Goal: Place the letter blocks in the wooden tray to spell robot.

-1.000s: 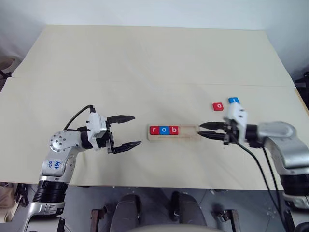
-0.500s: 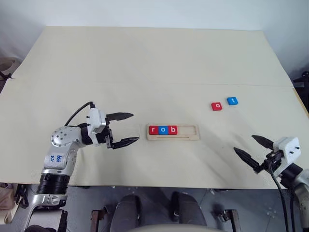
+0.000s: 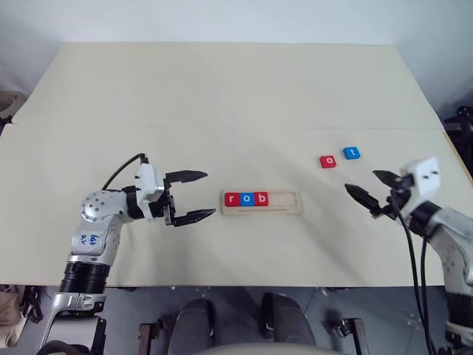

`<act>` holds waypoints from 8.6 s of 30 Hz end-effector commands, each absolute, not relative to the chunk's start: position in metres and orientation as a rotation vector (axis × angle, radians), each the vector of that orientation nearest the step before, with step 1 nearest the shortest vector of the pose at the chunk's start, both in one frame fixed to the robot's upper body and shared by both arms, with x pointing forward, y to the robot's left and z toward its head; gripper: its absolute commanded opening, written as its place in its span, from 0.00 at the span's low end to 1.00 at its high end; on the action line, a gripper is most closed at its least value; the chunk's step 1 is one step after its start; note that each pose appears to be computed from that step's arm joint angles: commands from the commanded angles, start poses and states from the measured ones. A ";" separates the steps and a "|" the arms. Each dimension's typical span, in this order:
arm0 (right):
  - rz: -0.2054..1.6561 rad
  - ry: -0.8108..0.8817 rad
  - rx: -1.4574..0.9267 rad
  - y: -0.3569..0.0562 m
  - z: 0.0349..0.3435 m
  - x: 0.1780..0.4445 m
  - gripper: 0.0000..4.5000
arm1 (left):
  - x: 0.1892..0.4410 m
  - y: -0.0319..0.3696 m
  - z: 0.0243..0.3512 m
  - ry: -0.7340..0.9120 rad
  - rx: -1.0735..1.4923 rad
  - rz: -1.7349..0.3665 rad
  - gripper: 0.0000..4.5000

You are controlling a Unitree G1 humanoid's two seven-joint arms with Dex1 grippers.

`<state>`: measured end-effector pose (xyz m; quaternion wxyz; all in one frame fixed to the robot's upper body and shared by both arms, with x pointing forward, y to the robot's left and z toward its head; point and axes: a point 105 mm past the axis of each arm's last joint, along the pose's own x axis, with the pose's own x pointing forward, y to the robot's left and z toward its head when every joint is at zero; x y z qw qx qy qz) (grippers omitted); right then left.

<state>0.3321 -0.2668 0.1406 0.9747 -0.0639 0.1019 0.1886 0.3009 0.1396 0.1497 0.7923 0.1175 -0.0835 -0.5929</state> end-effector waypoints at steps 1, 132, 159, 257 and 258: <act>0.264 0.264 -0.120 -0.276 0.146 0.363 0.99 | 0.299 0.133 0.160 -0.242 0.283 -1.264 1.00; 1.269 0.337 -0.662 -0.213 0.153 0.326 0.32 | 0.277 0.128 0.156 -0.231 0.287 -1.353 1.00; 1.423 0.318 -0.733 -0.136 0.147 0.348 0.32 | 0.282 0.129 0.148 -0.218 0.308 -1.287 1.00; 0.182 0.380 -0.049 -0.247 0.154 0.322 0.43 | 0.299 0.110 0.160 -0.234 0.215 -1.323 1.00; 0.194 0.399 -0.045 -0.239 0.147 0.311 0.43 | 0.299 0.108 0.160 -0.231 0.213 -1.335 1.00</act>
